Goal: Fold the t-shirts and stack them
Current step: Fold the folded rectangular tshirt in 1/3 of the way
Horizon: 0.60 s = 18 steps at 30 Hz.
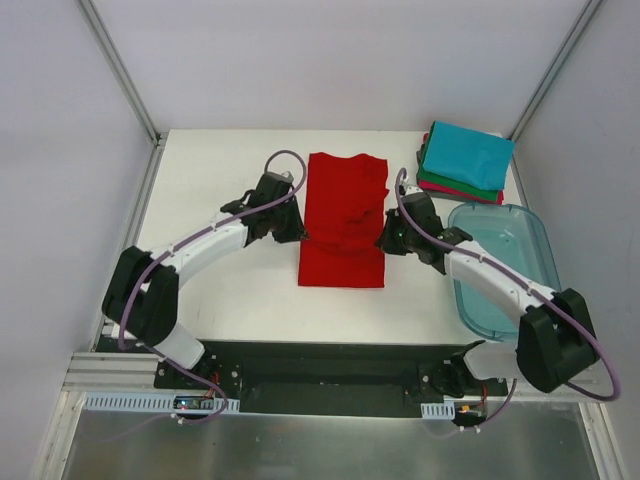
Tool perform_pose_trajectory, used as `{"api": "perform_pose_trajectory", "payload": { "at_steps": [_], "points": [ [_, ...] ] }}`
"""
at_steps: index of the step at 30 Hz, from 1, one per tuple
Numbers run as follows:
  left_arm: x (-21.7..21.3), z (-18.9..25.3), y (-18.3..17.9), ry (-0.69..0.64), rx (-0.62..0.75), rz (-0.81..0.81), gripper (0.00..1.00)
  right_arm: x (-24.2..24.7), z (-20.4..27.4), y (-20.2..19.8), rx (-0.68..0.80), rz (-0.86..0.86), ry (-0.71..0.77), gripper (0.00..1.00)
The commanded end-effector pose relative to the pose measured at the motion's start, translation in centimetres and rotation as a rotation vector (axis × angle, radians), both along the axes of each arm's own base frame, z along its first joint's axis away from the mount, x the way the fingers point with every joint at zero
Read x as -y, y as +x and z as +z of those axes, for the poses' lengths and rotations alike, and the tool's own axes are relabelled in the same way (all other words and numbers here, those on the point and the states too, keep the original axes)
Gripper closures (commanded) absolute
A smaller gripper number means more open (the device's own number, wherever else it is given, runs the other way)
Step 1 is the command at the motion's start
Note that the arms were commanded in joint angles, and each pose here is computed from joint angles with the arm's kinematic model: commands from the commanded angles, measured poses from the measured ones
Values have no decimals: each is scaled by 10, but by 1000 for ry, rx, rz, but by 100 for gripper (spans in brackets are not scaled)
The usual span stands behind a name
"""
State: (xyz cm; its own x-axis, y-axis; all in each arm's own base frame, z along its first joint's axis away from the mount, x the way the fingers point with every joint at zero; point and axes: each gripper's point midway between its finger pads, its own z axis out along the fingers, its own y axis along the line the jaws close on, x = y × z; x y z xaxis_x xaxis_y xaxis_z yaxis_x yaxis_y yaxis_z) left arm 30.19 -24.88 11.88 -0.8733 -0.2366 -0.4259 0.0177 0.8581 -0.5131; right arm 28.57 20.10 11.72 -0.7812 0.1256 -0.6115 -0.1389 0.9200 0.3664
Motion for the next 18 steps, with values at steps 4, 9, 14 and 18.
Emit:
{"api": "perform_pose_trajectory", "payload": {
  "at_steps": [4, 9, 14, 18],
  "points": [
    [3, -5, 53, -23, -2, -28, 100, -11, -2, 61, 20, 36, 105, 99],
    [11, -15, 81, -68, -34, -69, 98, 1, -18, 92, 22, 1, 90, 99],
    [7, -22, 100, -96, -58, -77, 52, 6, -21, 126, 53, 1, 95, 73],
    [-7, -7, 91, -102, -30, -61, 1, 5, -11, 112, 45, 32, 107, 38]
  ]
}}
